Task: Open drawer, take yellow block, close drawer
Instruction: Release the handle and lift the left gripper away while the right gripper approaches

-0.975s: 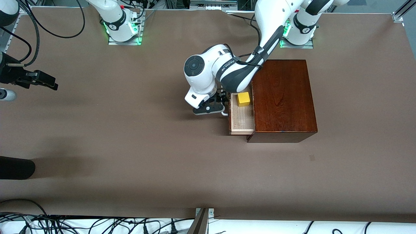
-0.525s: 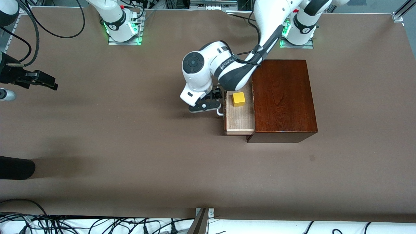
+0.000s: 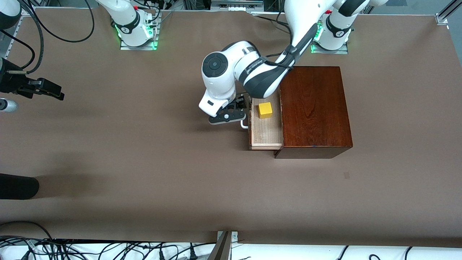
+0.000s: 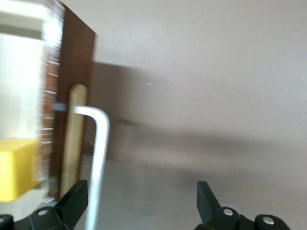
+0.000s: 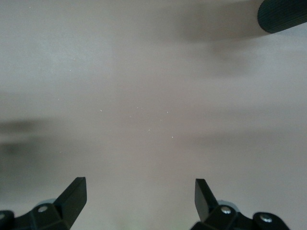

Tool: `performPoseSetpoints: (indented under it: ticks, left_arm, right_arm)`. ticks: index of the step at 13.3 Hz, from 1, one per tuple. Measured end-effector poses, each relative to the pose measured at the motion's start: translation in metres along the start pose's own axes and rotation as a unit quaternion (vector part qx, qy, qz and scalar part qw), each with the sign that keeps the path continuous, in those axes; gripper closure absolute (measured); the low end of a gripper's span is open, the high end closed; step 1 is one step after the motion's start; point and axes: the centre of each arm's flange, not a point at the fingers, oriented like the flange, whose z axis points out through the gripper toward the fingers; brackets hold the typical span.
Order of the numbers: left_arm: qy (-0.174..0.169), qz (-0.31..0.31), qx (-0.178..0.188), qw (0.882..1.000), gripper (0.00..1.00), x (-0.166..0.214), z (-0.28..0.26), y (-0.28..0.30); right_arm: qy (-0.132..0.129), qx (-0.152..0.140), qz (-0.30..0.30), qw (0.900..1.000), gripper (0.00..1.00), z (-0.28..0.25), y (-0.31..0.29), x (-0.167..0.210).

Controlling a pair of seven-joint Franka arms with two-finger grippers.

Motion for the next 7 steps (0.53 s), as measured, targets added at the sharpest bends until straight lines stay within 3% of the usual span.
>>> performPoseSetpoints:
  ticks: [3, 7]
  left_arm:
    - [0.007, -0.025, -0.017, 1.000, 0.00, 0.014, -0.071, -0.034]
    - [-0.011, -0.053, -0.043, 0.998, 0.00, 0.077, -0.137, -0.127]
  right_arm:
    - [0.000, 0.000, -0.001, 1.000, 0.00, 0.000, -0.001, 0.000]
    - [0.000, 0.000, -0.004, 1.000, 0.00, 0.000, -0.003, 0.000]
